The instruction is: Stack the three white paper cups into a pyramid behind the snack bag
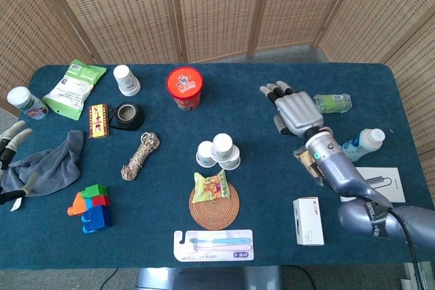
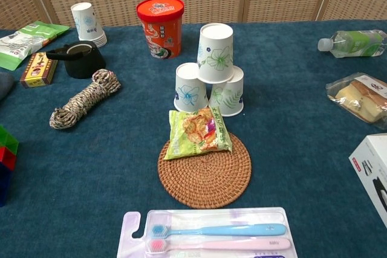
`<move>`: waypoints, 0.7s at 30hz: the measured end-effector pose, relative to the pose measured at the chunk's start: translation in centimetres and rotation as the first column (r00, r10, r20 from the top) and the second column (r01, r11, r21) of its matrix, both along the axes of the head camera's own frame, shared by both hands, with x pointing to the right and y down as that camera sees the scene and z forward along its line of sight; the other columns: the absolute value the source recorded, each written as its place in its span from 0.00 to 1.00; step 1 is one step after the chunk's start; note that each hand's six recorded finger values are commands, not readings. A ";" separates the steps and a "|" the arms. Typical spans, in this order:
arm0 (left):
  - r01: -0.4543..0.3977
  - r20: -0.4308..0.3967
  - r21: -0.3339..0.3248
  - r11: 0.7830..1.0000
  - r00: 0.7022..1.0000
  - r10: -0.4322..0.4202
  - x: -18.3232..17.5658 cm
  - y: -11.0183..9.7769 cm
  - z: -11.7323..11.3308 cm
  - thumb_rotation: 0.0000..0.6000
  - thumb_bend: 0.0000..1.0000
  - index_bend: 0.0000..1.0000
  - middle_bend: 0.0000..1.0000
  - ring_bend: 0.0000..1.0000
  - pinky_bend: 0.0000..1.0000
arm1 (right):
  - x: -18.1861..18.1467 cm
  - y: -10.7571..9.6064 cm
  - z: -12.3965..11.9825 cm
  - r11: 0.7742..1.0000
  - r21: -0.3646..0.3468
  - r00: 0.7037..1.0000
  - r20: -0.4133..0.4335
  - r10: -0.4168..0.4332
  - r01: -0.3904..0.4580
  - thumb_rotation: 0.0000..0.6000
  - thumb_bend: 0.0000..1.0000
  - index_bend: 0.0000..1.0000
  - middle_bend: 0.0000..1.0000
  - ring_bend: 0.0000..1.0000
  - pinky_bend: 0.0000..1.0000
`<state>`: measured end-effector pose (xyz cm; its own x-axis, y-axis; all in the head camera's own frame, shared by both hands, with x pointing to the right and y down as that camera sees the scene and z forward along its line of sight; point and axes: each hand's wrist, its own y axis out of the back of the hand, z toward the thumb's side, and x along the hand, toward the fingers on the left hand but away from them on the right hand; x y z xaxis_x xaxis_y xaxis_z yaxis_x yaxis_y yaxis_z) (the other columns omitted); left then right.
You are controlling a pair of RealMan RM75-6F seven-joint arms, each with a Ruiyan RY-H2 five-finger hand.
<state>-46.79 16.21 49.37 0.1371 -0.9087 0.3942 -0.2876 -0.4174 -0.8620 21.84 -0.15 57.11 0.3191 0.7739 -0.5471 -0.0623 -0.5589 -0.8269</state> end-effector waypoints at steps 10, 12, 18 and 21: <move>0.051 0.017 0.015 0.999 0.999 -0.051 -1.2 -0.1 -0.2 1.00 0.45 0.01 0.00 0.00 0.15 | 7.0 1.0 -1.1 0.988 0.098 0.993 0.046 0.112 -0.116 1.00 0.64 0.04 0.09 0.00 0.19; 0.068 0.021 0.013 0.998 0.997 -0.068 -1.7 0.0 -0.1 1.00 0.45 0.01 0.00 0.00 0.14 | 8.4 1.7 -1.3 0.985 0.125 0.993 0.041 0.115 -0.119 1.00 0.63 0.04 0.09 0.00 0.16; 0.099 0.007 0.007 0.995 0.995 -0.100 -2.3 0.6 0.0 1.00 0.45 0.01 0.00 0.00 0.02 | 12.5 4.2 -1.6 0.973 0.156 0.985 0.035 0.167 -0.171 1.00 0.60 0.04 0.09 0.00 0.12; 0.107 -0.003 -0.001 0.994 0.994 -0.107 -2.3 1.4 0.2 1.00 0.45 0.01 0.00 0.00 0.00 | 14.2 5.5 -1.9 0.964 0.174 0.980 0.039 0.197 -0.201 1.00 0.60 0.04 0.09 0.00 0.10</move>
<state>-49.14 17.61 49.56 0.0402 -0.9178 0.3950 -0.3331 -0.3850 -0.8607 36.02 5.39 55.18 0.1593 0.9063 -0.3914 0.0542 -0.4039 -0.9132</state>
